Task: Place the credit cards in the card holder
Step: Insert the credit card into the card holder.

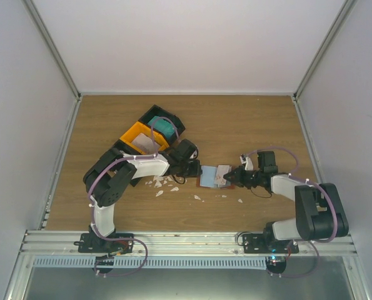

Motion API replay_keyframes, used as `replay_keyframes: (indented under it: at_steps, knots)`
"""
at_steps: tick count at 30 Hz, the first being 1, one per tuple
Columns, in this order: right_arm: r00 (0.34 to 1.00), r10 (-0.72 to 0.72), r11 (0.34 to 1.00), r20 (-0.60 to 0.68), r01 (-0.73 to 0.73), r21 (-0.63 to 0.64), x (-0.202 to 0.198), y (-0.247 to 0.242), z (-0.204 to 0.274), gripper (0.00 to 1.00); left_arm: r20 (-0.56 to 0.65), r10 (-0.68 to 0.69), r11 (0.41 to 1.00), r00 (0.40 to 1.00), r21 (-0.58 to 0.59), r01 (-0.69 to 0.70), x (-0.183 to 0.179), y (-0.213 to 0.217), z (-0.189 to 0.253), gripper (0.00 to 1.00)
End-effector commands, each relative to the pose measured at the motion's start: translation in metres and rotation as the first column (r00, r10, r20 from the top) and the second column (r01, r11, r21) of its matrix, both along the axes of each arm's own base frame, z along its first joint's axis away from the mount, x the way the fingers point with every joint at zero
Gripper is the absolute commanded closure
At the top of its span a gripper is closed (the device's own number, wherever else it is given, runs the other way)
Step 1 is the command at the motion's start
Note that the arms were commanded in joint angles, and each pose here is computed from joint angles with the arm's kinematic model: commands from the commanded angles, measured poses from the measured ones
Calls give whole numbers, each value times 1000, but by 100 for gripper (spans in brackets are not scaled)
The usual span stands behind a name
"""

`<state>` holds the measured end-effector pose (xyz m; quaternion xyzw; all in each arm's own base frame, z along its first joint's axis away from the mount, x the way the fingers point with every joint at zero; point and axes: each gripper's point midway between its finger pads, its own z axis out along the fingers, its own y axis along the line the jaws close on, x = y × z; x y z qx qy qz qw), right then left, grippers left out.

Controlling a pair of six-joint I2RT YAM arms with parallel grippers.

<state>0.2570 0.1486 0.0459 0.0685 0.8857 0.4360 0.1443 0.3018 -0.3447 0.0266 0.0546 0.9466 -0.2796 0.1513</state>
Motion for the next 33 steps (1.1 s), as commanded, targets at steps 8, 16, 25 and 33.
replay_keyframes:
  at_steps: [8,16,25,33]
  knots:
    - [1000,0,999,11,1,-38,1,-6,-9,99,-22,19,994,1000,107,-17,-2,14,-25,79]
    - [996,18,1000,82,-19,8,4,-1,8,100,11,20,996,1000,85,-21,1,12,-15,82]
    - [1000,14,1000,9,-15,25,-5,0,-12,100,-10,10,997,1000,76,-9,-3,10,-20,82]
    - [997,39,997,-62,-35,63,-18,5,-25,100,-22,11,997,1000,81,-9,-5,12,-24,84]
